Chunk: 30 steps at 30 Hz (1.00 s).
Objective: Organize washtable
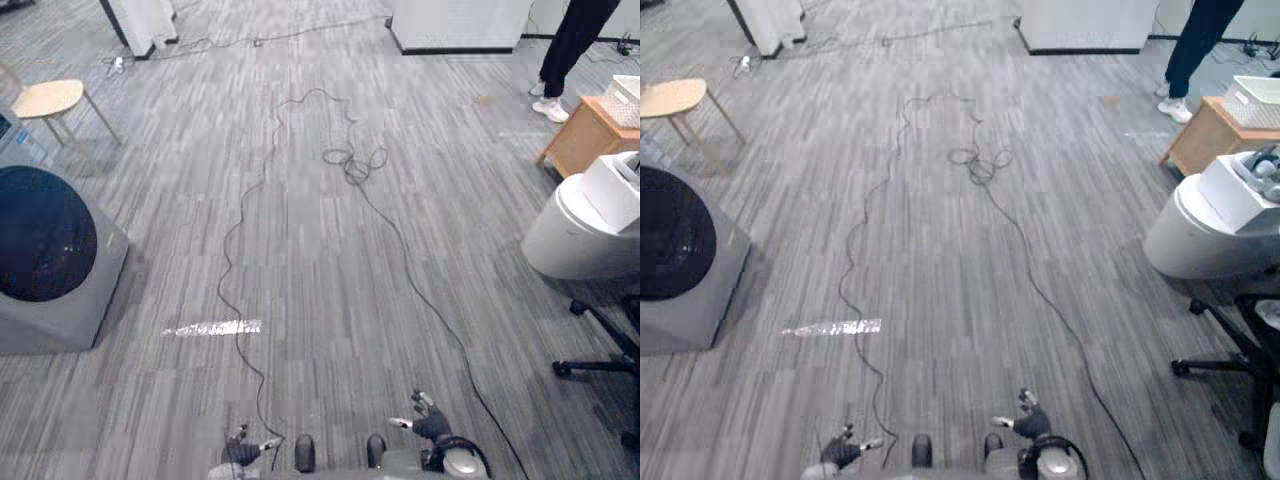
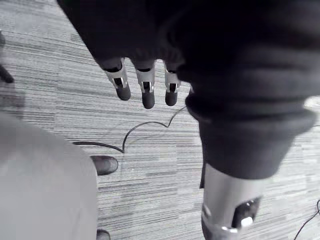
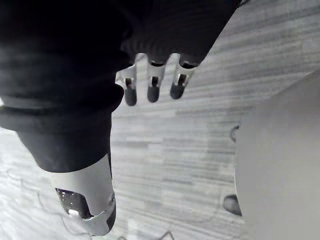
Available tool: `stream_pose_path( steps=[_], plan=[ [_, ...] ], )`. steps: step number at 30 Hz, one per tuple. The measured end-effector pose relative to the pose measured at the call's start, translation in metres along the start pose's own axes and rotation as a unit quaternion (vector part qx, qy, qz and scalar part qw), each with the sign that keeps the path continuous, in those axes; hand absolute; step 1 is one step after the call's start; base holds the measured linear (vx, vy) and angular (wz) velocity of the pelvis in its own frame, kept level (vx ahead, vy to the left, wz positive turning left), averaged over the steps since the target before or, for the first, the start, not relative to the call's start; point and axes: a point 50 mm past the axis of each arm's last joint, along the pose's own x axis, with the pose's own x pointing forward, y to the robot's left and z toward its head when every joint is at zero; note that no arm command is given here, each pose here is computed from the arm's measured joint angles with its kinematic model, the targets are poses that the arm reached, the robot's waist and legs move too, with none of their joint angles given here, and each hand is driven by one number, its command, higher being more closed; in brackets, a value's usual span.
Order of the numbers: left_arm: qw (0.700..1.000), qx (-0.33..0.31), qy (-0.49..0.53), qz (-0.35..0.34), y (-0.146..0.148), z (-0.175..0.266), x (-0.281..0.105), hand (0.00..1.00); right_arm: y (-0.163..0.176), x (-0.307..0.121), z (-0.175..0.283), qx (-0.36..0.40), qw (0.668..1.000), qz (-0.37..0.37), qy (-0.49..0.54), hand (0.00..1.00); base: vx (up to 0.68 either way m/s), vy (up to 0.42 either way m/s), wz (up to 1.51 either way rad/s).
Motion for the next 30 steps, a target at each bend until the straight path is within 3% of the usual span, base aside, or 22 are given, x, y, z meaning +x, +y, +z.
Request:
stream_pose_path(
  steps=[18,30],
  plan=[
    [1.000,-0.008,-0.001,-0.007,-0.006,0.003,0.001,0.00,-0.005,-0.001,-0.024,0.036,0.997,-0.030,0.069,0.00,-0.04,0.008,0.00],
    [0.998,-0.047,-0.025,0.016,0.008,0.014,0.003,0.00,-0.001,0.000,-0.020,0.063,0.996,-0.034,0.058,0.00,0.04,0.062,0.08]
  ],
)
